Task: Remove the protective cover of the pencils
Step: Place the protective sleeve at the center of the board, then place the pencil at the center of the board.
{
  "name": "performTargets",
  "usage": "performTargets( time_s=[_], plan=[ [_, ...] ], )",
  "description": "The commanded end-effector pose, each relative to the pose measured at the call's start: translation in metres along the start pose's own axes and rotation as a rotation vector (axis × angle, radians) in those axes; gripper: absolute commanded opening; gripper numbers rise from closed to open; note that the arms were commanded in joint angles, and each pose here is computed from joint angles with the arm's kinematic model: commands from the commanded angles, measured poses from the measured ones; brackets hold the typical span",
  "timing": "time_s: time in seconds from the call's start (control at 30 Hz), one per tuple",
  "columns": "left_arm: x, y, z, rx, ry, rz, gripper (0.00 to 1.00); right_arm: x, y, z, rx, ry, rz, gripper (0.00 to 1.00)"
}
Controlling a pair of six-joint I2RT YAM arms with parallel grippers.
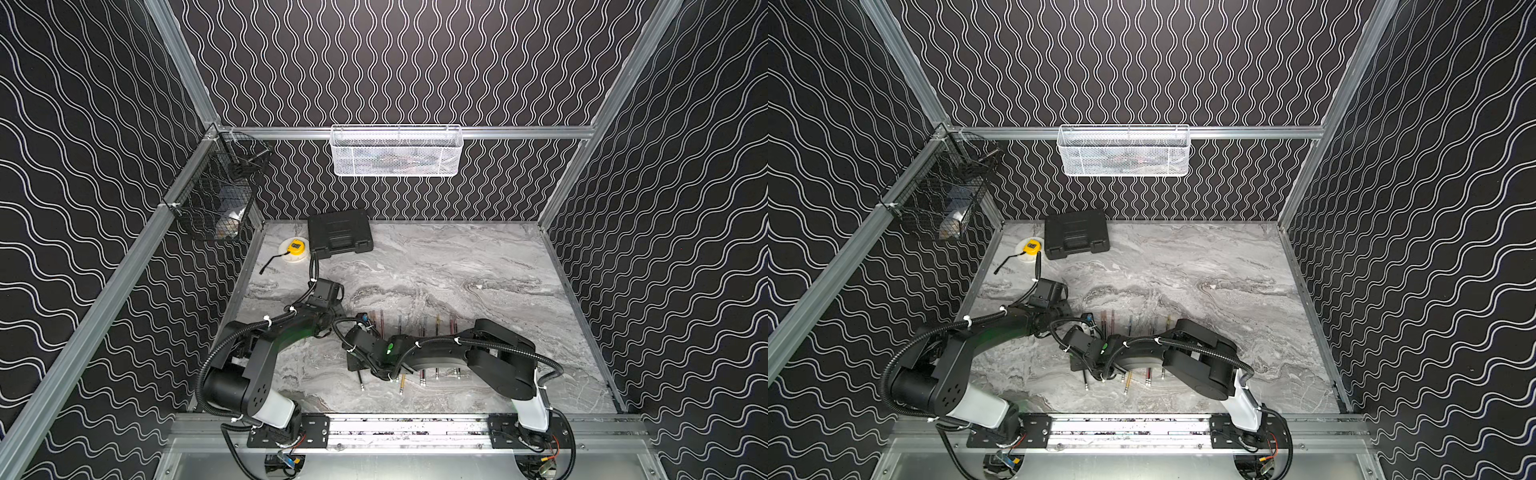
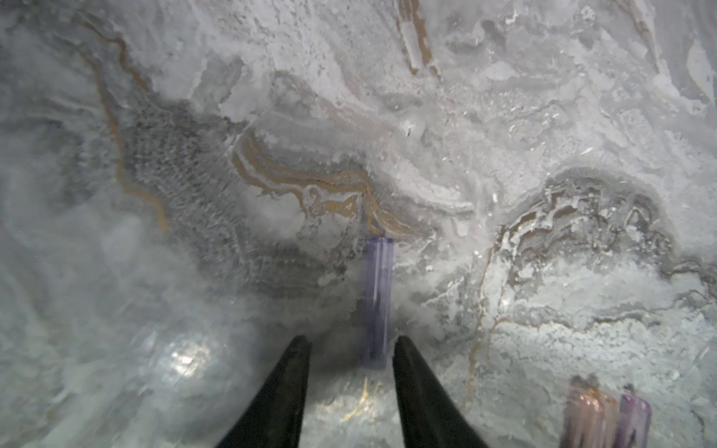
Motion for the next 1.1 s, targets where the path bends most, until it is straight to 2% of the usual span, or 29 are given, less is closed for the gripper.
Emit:
performTargets(
  time_s=[0.0, 0.1, 0.27, 0.43, 0.57, 1.07],
  plan=[
    [0.0, 0.003, -0.012, -0.001, 0.004, -0.003, 0.46, -0.006, -0.006, 0.004, 0.041, -0.033, -0.015, 0.0],
    [0.002, 0.012, -0.035, -0.063, -0.015, -0.031, 0.52, -0.005, -0.002, 0.007, 0.042, -0.03, -0.018, 0.0],
    [0.023, 0.027, -0.079, -0.177, 0.017, -0.085, 0.71, -0.008, 0.003, 0.02, 0.06, -0.028, -0.002, 0.0],
    [0.047, 0.03, -0.099, -0.254, 0.015, -0.193, 0.81, -0.006, 0.001, 0.028, 0.079, -0.032, -0.007, 0.0],
    [0.061, 0.03, -0.113, -0.287, 0.04, -0.238, 0.98, -0.009, 0.002, 0.029, 0.069, -0.049, -0.001, 0.1],
    [0.051, 0.027, -0.111, -0.251, -0.027, -0.243, 0.99, -0.015, 0.004, 0.029, 0.054, -0.097, 0.001, 0.2]
  ],
)
Point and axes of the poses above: each gripper's point midway between its finger pads, its own z axis out along the fingers, its own x axis along the line the jaws close on, y = z × x, the point moved 3 cm from there along -z, back along the fingers
